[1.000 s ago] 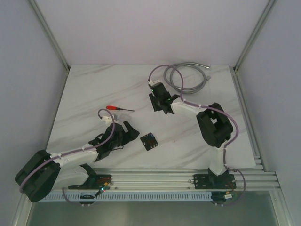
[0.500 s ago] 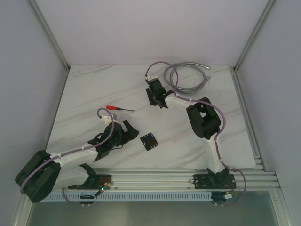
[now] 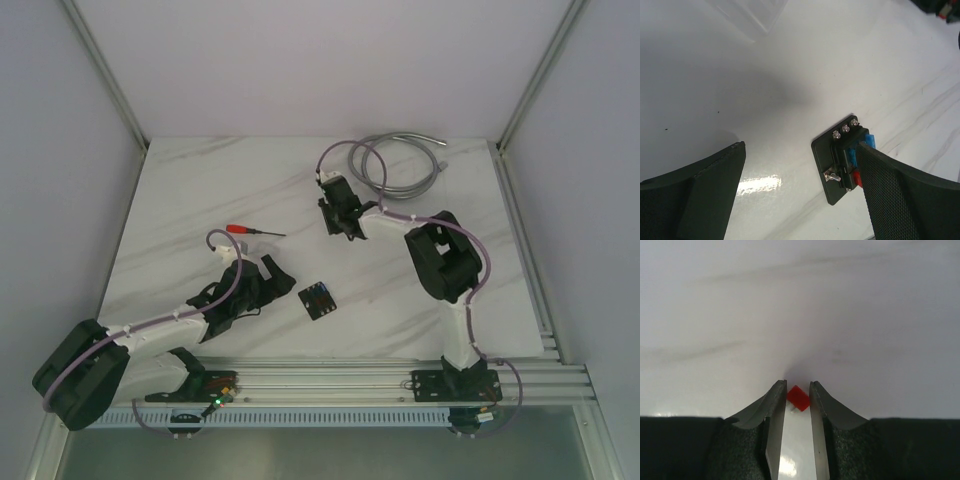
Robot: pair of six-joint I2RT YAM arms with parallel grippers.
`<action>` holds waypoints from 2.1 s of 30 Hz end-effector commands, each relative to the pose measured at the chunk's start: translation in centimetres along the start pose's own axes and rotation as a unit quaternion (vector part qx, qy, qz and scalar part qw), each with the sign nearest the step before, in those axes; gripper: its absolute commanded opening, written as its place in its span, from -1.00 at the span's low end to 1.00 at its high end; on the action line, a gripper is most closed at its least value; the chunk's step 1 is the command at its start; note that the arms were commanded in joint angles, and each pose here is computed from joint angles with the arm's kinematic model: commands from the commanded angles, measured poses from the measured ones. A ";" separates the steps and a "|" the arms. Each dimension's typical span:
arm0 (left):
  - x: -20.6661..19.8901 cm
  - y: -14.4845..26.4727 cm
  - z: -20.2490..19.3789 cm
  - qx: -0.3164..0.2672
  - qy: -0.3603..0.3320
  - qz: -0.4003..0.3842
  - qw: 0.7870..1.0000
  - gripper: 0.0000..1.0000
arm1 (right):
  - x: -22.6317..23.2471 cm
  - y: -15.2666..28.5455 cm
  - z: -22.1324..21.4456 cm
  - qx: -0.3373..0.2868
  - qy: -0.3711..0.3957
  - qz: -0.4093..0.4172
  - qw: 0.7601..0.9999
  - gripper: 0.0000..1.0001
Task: Snap on the fuse box
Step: Pick up the fuse from the center of the board.
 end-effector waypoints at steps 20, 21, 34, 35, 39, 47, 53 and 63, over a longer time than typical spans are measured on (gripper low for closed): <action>0.0 1.2 0.1 -0.001 0.010 -0.014 1.000 1.00 | -3.6 8.7 -13.2 0.151 0.006 -0.046 0.987 -0.26; 0.0 1.2 0.1 -0.002 0.011 -0.014 1.000 1.00 | -3.7 8.8 -13.1 0.148 0.002 -0.051 0.988 -0.25; 0.1 1.3 0.1 -0.004 0.012 -0.014 1.000 1.00 | -3.5 9.3 -11.9 0.139 -0.026 -0.059 0.988 -0.08; 0.0 1.3 0.2 -0.004 0.012 -0.015 1.000 1.00 | -3.3 9.2 -11.7 0.139 -0.031 -0.055 0.988 -0.08; 0.0 1.3 0.1 -0.003 0.012 -0.016 1.000 1.00 | -2.6 8.3 -11.3 0.142 -0.051 -0.050 0.987 -0.10; 0.0 1.3 0.2 -0.005 0.012 -0.016 1.000 1.00 | -2.5 7.6 -11.8 0.158 -0.057 -0.055 0.984 -0.20; 0.0 1.3 0.1 -0.004 0.011 -0.015 1.000 1.00 | -2.6 7.6 -12.1 0.167 -0.057 -0.058 0.983 -0.31; -0.2 1.3 0.1 0.002 0.010 -0.020 1.000 1.00 | -2.6 7.8 -12.1 0.167 -0.056 -0.058 0.983 -0.53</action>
Point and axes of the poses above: each gripper's point midway between its finger pads, its own y axis back along the fingers, its own x axis along the line the jaws close on, z = x × y, the point moved 5 cm from there along y, back along the fingers, and after that the axes turned 3 degrees about -y, right-handed, at the moved point
